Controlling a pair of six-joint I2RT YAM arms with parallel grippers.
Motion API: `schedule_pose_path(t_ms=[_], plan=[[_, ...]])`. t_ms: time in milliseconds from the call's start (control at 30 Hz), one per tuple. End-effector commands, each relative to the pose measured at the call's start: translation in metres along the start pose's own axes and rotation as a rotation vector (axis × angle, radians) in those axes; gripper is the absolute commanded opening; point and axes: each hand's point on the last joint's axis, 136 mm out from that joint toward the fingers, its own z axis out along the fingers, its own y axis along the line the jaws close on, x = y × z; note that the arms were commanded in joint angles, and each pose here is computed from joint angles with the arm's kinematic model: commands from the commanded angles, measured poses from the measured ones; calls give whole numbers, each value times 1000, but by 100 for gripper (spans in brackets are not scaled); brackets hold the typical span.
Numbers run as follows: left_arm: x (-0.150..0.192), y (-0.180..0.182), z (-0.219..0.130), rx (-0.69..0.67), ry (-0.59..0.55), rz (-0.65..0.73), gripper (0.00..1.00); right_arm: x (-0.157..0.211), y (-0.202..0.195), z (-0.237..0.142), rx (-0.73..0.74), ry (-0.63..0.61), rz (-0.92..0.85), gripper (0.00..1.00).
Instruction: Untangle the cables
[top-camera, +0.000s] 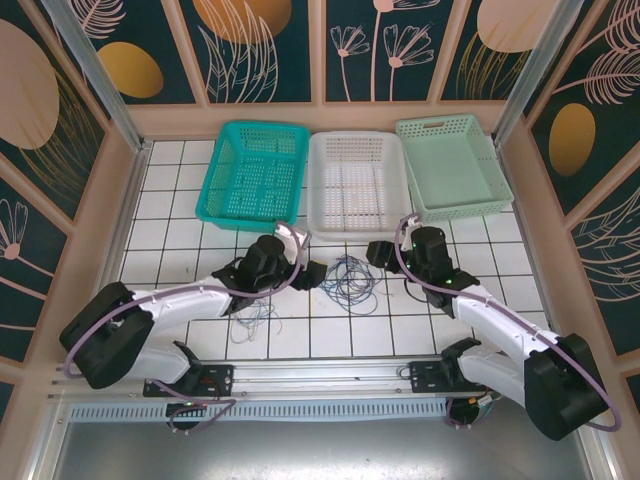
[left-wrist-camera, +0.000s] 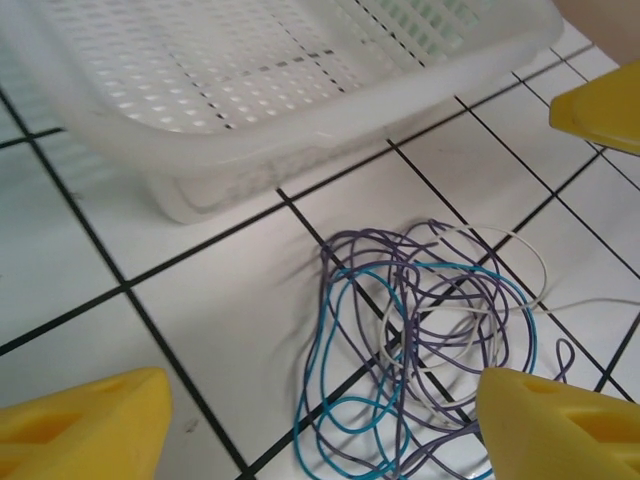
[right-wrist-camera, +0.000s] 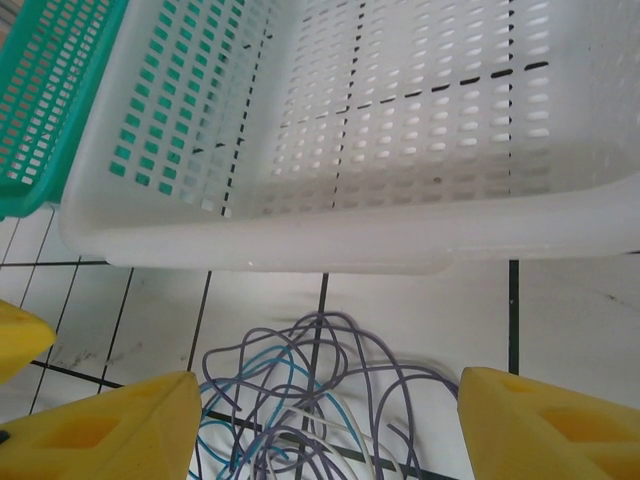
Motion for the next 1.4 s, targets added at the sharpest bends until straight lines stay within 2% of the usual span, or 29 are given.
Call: schedule_pose_path(t_ms=[0,133,400,500,633,867,1033,1367], plan=[[-7,-20,10,87,8,49,76,7,-2,-2,16,22,18,69],[8,-25,27,108,80,67,69,6,-4,-3,28,20,16,70],[13,-32,58,137,146,62,57,6,-4,-7,30,19,1,71],[15,-29,64,120,165,58,46,4,-4,-7,39,18,-18,73],[15,-29,64,117,173,48,22,-1,-7,-7,62,14,-46,75],[9,-32,56,109,161,33,0,-14,-11,-10,88,-17,-68,76],[-13,-44,42,123,107,27,0,-19,-11,-11,77,-33,-75,76],[-94,-79,-7,188,-76,48,0,-26,0,-23,16,-98,-114,76]])
